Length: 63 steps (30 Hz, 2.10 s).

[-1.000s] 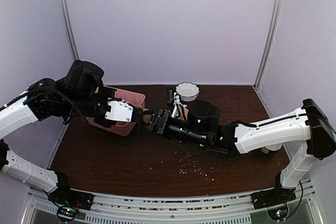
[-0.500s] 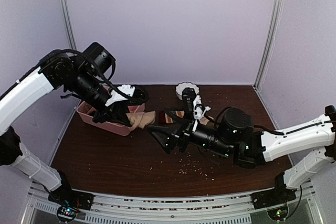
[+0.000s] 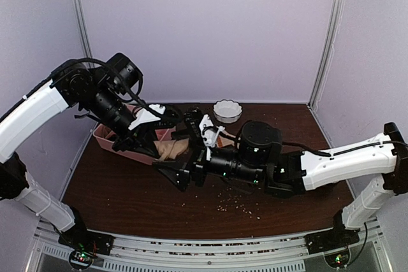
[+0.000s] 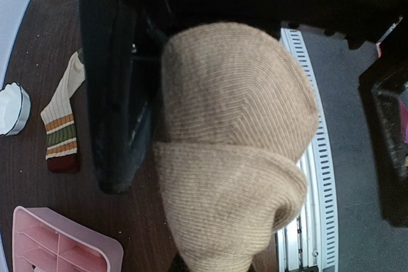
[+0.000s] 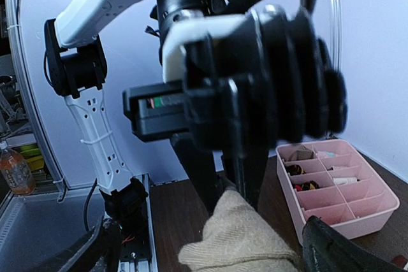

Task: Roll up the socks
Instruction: Roll the sock.

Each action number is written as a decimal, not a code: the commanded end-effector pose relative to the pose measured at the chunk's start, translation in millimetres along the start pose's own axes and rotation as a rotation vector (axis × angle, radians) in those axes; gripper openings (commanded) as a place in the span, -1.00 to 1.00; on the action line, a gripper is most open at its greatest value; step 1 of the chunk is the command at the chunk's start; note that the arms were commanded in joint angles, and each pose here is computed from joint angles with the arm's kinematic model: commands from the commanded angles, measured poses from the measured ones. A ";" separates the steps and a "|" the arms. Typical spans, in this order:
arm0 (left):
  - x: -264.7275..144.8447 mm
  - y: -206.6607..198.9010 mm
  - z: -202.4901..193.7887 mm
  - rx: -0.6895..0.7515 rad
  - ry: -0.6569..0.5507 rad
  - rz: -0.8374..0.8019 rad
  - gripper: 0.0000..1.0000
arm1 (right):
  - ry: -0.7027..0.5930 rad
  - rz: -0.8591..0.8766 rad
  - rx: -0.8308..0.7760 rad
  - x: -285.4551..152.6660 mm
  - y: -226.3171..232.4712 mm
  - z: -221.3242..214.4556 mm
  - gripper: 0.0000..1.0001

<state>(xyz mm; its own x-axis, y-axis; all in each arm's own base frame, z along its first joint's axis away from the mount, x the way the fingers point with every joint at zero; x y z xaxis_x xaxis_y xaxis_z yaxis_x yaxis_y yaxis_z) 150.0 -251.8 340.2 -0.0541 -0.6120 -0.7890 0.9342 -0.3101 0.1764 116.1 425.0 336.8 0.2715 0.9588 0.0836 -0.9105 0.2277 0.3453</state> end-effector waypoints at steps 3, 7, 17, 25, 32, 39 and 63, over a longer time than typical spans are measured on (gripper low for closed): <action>-7.9 -2.6 6.8 0.010 -0.039 -0.007 -1.00 | 0.007 -0.136 0.049 1.1 -17.8 -5.2 0.96; -10.1 -7.5 8.3 0.026 -0.058 -0.028 -1.00 | -0.013 -0.132 0.085 -1.8 -21.2 -1.7 0.36; -20.2 -10.9 11.3 0.060 -0.065 -0.012 -1.00 | 0.033 -0.058 0.101 -4.9 -17.5 -6.8 -1.00; -22.9 -15.4 16.0 0.036 -0.104 -0.045 -0.16 | -0.025 -0.067 0.084 -13.7 -19.0 -1.1 -1.00; -48.0 -7.3 20.7 -0.128 -0.349 -0.108 0.11 | -0.229 -0.050 0.073 -31.5 -18.1 19.4 -1.00; -43.9 7.9 20.8 -0.262 -0.403 -0.071 0.28 | -0.340 0.003 0.099 -21.7 -8.9 33.9 -1.00; -82.9 47.1 0.3 -0.381 -0.563 0.053 -1.00 | -0.377 -0.068 0.153 10.7 -14.1 21.9 -0.18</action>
<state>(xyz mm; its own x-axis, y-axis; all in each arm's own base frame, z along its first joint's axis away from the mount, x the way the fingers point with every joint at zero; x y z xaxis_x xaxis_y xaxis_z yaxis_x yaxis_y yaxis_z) 171.1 -227.5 396.0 -0.2034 -0.8975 -0.3913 0.9734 -0.1422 -0.1799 131.4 427.0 358.5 0.4046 0.8146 0.4155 -0.8639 0.1915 0.4658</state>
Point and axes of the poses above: each gripper's point midway between its finger pads, its own x axis out along the fingers, its own y axis along the line the jaws close on, z = x × y, the point moved 6 cm from there along -x, back along the fingers, and after that the axes turned 15 degrees about x, right-handed, at the moved point
